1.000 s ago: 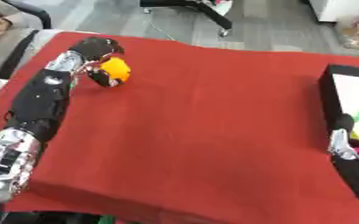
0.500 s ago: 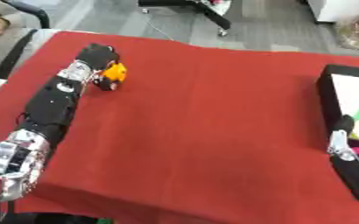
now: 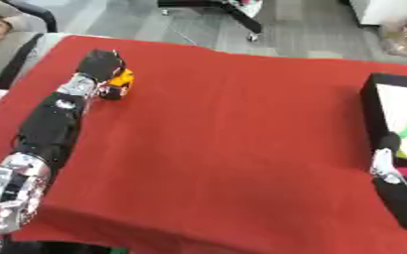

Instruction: Pick up the objects with one hand, pass them to the other hand, and then place them into the box on the other side of the table.

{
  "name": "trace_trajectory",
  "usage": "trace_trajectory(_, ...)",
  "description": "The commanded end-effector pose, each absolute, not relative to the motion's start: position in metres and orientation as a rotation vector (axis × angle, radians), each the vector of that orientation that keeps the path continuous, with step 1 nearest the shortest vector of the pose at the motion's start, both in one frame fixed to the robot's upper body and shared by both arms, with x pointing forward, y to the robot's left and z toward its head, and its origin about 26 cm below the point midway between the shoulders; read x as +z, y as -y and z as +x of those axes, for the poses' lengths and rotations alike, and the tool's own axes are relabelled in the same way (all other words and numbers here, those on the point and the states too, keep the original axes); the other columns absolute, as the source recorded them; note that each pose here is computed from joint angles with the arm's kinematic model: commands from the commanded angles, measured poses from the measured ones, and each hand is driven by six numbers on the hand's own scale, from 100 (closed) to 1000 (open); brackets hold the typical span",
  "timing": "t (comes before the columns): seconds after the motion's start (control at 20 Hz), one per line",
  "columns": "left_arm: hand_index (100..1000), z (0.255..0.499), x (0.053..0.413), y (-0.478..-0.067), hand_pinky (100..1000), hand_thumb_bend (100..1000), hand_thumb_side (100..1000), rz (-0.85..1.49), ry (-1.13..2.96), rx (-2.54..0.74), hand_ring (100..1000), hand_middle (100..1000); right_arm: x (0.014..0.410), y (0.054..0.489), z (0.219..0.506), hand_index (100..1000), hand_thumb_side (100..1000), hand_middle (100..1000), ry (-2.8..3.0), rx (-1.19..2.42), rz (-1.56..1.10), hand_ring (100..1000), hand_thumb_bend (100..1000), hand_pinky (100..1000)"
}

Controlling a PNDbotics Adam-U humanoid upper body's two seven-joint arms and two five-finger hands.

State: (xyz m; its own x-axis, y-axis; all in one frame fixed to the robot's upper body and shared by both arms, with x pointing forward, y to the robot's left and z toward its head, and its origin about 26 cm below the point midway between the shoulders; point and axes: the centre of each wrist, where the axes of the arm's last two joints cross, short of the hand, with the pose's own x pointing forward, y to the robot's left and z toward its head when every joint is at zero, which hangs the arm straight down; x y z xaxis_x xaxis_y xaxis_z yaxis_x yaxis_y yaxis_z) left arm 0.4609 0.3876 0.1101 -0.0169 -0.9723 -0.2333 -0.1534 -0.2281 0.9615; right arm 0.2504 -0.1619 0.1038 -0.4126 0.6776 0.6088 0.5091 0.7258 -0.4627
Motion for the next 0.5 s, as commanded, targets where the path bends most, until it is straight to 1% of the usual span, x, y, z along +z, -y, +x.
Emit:
trace_trajectory(0.05, 433, 0.460, 0.163, -0.395, 566, 100, 252, 1.498, 1.460, -1.255, 383, 307, 0.112, 0.160, 0.250, 973, 441, 738, 2.142, 0.249, -0.881, 965, 161, 695)
trace_trajectory(0.15, 422, 0.458, 0.179, -0.385, 564, 100, 265, 1.408, 1.622, -1.220, 380, 301, 0.113, 0.159, 0.250, 972, 443, 737, 2.158, 0.255, -0.870, 963, 159, 696)
trace_trajectory(0.3, 412, 0.454, 0.196, -0.362, 560, 100, 284, 1.203, 1.831, -1.196, 377, 298, 0.115, 0.156, 0.251, 968, 450, 736, 2.193, 0.275, -0.847, 955, 154, 699)
trace_trajectory(0.5, 404, 0.450, 0.207, -0.315, 558, 100, 296, 0.843, 2.032, -1.223, 373, 295, 0.121, 0.151, 0.252, 960, 455, 739, 2.278, 0.352, -0.784, 941, 162, 708)
